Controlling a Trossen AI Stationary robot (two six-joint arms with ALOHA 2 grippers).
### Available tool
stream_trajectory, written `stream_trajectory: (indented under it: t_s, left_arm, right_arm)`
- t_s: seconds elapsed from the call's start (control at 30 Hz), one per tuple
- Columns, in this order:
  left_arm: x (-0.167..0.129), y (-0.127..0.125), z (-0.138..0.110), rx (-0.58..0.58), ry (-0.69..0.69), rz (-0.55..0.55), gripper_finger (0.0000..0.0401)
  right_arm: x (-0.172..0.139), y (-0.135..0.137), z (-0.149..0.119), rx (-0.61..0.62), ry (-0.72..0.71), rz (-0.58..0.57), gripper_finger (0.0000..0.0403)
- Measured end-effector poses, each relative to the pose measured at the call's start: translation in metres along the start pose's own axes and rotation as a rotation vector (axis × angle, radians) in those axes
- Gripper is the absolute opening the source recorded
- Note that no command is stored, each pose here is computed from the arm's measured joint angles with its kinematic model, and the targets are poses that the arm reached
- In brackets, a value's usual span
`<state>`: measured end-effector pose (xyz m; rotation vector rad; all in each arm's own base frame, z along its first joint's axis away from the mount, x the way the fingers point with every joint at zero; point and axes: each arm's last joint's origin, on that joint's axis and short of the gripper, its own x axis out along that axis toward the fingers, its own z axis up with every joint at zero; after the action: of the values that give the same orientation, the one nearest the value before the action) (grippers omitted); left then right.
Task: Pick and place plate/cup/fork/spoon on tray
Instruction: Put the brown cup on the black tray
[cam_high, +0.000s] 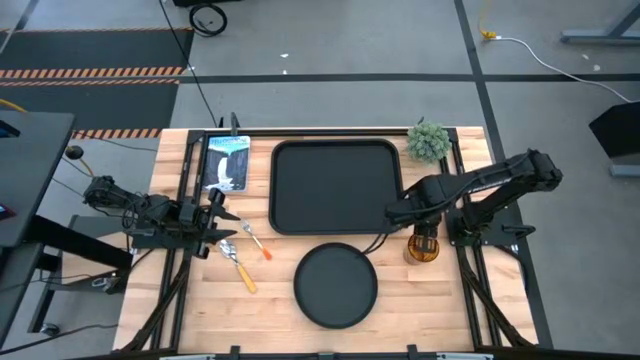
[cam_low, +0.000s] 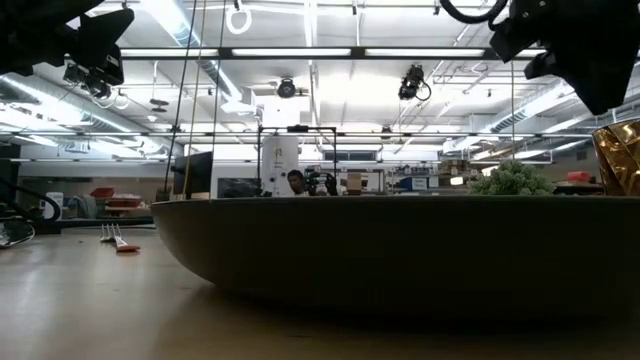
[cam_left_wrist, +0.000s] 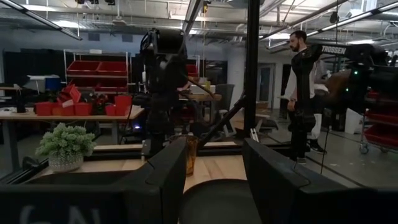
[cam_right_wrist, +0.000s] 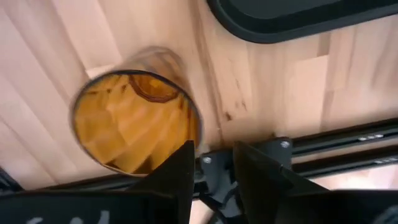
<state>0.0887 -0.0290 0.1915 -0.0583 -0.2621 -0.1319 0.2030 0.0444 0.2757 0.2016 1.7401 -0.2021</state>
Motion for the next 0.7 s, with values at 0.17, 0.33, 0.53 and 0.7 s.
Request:
stream_trajectory:
  t_s: [0.17, 0.33, 0.53, 0.7]
  left_arm:
    - [0.0, 0.0, 0.0, 0.0, 0.0, 0.0, 0.0165]
    - [0.0, 0.0, 0.0, 0.0, 0.0, 0.0, 0.0165]
    - [0.0, 0.0, 0.0, 0.0, 0.0, 0.0, 0.0165]
    - [0.0, 0.0, 0.0, 0.0, 0.0, 0.0, 0.0165]
  right_arm:
    - [0.001, 0.008, -0.002, -0.023, -0.041, -0.042, 0.0128]
    - [0.002, 0.017, -0.003, -0.074, -0.09, -0.072, 0.0153]
    - [0.002, 0.021, -0.004, -0.088, -0.107, -0.087, 0.0162]
    - [0.016, 0.021, -0.002, -0.099, -0.105, -0.083, 0.0163]
